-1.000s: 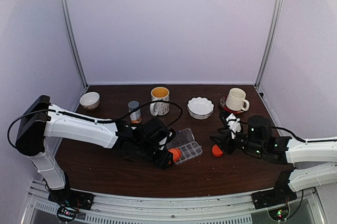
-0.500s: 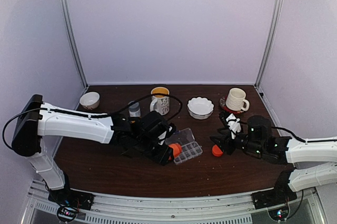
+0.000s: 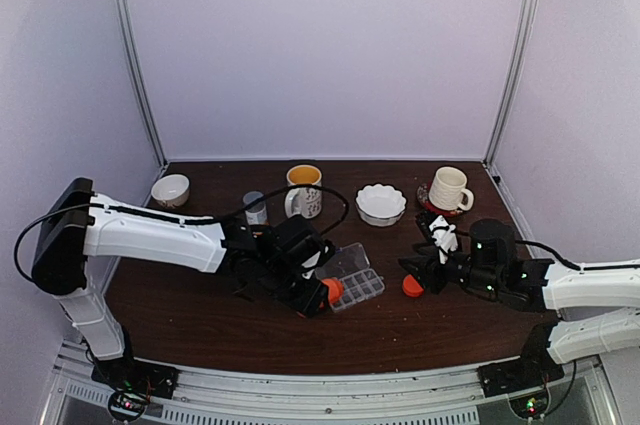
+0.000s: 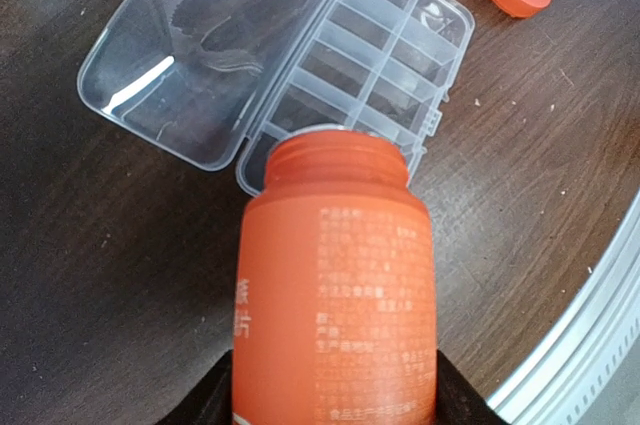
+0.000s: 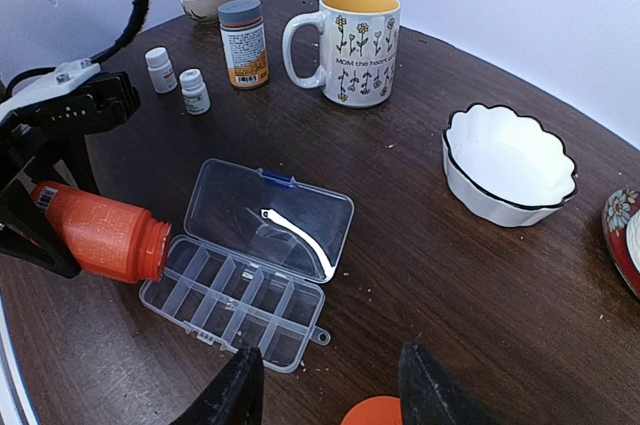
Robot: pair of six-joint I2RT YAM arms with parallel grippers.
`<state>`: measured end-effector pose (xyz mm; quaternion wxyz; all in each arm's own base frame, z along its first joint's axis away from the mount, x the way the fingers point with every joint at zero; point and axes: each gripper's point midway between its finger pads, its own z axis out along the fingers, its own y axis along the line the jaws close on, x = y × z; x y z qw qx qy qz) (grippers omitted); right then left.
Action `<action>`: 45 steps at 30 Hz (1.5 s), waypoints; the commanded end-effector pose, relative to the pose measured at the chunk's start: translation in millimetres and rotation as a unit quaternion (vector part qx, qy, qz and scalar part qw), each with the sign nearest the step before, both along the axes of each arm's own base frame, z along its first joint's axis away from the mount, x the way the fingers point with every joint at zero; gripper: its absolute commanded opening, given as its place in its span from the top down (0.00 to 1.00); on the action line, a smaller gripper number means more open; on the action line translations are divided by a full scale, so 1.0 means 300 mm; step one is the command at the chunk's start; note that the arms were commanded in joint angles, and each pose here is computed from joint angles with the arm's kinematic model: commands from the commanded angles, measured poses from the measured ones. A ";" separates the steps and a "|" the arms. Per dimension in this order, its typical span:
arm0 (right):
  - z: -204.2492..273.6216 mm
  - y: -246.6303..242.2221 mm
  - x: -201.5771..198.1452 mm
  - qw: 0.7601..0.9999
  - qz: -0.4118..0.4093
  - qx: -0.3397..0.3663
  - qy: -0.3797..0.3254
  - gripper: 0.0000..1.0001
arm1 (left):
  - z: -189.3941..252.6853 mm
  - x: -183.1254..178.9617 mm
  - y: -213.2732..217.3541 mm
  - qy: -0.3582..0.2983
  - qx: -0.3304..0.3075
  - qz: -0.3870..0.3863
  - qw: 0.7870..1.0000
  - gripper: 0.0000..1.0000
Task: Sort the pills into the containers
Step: Pour the pill into the compartment of the pill container.
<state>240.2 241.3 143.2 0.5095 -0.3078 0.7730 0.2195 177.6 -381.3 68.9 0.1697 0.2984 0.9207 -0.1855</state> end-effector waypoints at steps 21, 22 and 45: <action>0.034 0.017 0.004 1.000 0.005 0.006 -0.008 0.50 | 0.097 0.008 -0.023 -0.011 -0.039 -0.007 0.999 1.00; 0.034 0.017 0.004 1.000 0.005 0.006 -0.009 0.50 | 0.109 0.011 -0.022 -0.014 -0.040 -0.006 0.999 1.00; 0.033 0.018 0.003 1.000 0.007 0.004 -0.009 0.50 | 0.153 0.020 -0.030 -0.020 -0.038 -0.009 0.999 1.00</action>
